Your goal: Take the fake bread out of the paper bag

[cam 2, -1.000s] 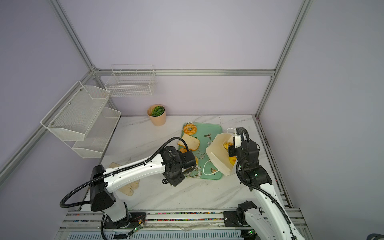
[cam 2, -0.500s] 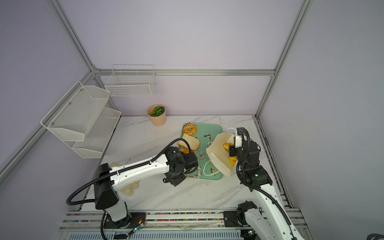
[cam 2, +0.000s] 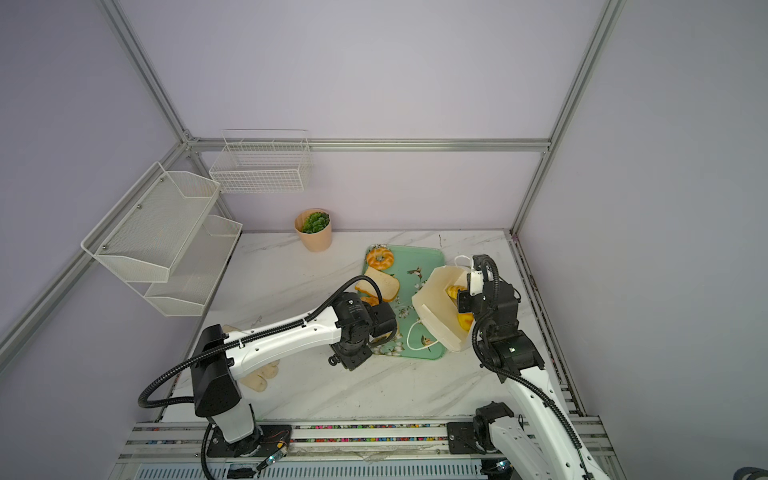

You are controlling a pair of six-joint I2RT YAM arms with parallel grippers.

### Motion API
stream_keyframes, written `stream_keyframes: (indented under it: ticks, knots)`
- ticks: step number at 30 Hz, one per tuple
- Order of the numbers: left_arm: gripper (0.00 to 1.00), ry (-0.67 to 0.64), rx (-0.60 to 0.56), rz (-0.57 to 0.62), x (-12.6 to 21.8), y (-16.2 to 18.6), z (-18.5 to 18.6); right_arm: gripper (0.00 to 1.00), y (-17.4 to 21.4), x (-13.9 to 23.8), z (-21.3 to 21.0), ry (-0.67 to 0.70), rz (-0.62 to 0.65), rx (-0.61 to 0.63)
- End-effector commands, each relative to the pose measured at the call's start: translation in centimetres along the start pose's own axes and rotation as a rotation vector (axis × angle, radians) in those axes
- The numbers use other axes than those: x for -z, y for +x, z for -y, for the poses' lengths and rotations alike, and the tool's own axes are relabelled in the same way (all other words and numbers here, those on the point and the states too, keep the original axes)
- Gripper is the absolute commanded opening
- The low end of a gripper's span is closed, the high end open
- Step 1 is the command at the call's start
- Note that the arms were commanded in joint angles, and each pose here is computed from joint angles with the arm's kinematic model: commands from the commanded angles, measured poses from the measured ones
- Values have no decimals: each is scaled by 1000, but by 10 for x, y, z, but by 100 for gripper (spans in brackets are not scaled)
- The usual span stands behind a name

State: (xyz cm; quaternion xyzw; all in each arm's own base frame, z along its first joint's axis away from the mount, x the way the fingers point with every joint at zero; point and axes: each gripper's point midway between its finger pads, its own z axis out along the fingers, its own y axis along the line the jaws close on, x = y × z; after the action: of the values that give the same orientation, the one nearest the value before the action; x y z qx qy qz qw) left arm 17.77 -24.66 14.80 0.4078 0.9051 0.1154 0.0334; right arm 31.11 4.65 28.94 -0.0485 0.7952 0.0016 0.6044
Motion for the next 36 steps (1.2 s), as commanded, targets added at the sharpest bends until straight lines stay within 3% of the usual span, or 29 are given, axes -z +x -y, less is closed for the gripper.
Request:
stream_keyframes:
  ticks: [1,16,22,30,36]
  knots:
    - [41,1,18,38,13,1,-7,0,-7,3,2,7,31,-20]
    - [45,18,75,174,51,-1,-18,0,-7,5,2,4,30,-14]
    - [31,51,99,264,75,-1,-22,0,-8,13,0,-15,44,32]
    - [23,62,114,523,133,-16,-38,0,-2,32,-8,-72,53,224]
    - [24,156,-65,759,184,-49,-2,0,6,47,-19,-142,92,321]
